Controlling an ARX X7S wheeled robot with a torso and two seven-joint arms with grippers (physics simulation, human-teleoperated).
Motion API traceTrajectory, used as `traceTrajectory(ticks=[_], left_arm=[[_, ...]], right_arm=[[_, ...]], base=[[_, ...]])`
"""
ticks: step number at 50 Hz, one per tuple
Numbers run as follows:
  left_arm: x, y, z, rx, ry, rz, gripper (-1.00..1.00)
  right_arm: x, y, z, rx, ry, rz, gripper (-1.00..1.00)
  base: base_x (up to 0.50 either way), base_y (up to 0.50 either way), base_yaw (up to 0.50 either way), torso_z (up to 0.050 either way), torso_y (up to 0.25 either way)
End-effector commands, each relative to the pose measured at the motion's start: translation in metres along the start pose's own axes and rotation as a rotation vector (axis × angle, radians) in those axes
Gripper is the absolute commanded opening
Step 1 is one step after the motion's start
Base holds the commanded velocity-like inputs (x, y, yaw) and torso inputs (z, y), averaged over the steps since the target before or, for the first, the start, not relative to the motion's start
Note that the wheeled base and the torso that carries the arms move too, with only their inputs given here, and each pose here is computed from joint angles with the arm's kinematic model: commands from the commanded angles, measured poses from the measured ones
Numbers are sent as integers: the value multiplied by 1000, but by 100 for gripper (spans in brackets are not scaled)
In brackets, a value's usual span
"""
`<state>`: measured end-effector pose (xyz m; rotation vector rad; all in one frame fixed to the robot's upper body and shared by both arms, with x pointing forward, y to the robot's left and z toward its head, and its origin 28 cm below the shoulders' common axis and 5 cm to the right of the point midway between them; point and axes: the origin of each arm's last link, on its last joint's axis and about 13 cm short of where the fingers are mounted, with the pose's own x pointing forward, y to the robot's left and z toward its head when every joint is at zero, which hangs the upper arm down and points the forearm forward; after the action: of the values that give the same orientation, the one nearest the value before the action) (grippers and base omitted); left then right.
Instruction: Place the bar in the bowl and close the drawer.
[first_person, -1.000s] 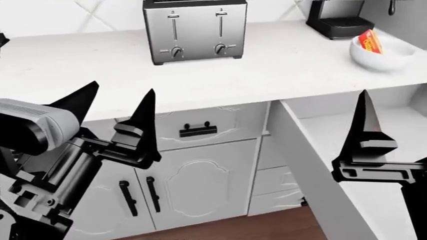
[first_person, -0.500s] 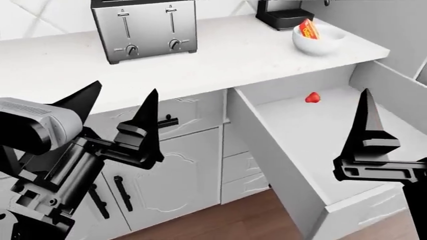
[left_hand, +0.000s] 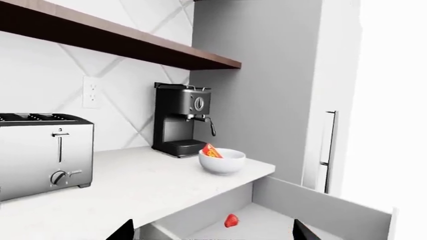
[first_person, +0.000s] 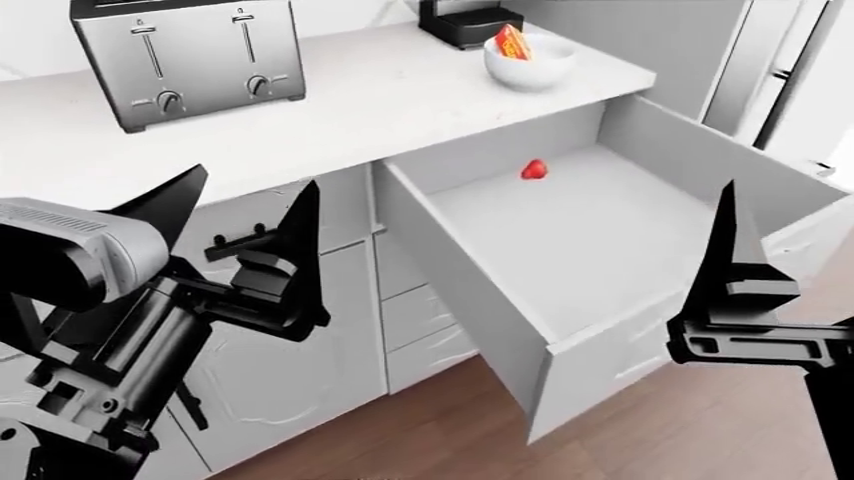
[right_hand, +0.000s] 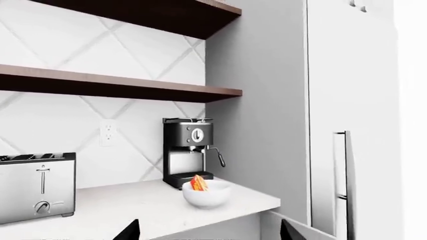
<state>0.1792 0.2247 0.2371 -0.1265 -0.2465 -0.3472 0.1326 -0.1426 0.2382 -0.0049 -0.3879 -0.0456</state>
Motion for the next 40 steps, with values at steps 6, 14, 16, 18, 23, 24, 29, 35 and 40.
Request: traceTrajectory(ticks=[6,14,16,18,23,24,29,35,40], left_arm=[[0,1,-2,-10,4,6,100],[-1,0,-3,-7,7,4,100],[0,0,-2,-10,5,6,100],[-1,0,-3,-8,8,1,100],[-1,0,-4,-8,10,0,100],[-1,0,-4,-8,11,1,100],[-1,0,-4,-9,9,3,100],[-1,1,-4,-14,8,6,100],[-1,1,-4,-16,6,11,100]], right_arm=[[0,0,-2,-1,7,-4,100],[0,0,-2,-1,5,-4,100],[0,0,-3,-1,7,-5,100],[0,0,-2,1,6,-5,100],[0,0,-3,2,7,-6,100],[-1,0,-3,2,7,-5,100],[-1,0,-3,2,7,-4,100],[0,0,-4,2,9,-7,100],[0,0,-4,5,10,-7,100]], base=[[-144,82,-500,0,0],[-139,88,-500,0,0],[-136,92,-500,0,0],[-133,92,-500,0,0],[-133,97,-500,0,0],[-131,99,-500,0,0],[-130,102,-500,0,0],[-126,107,-500,0,0],[-122,111,-500,0,0]])
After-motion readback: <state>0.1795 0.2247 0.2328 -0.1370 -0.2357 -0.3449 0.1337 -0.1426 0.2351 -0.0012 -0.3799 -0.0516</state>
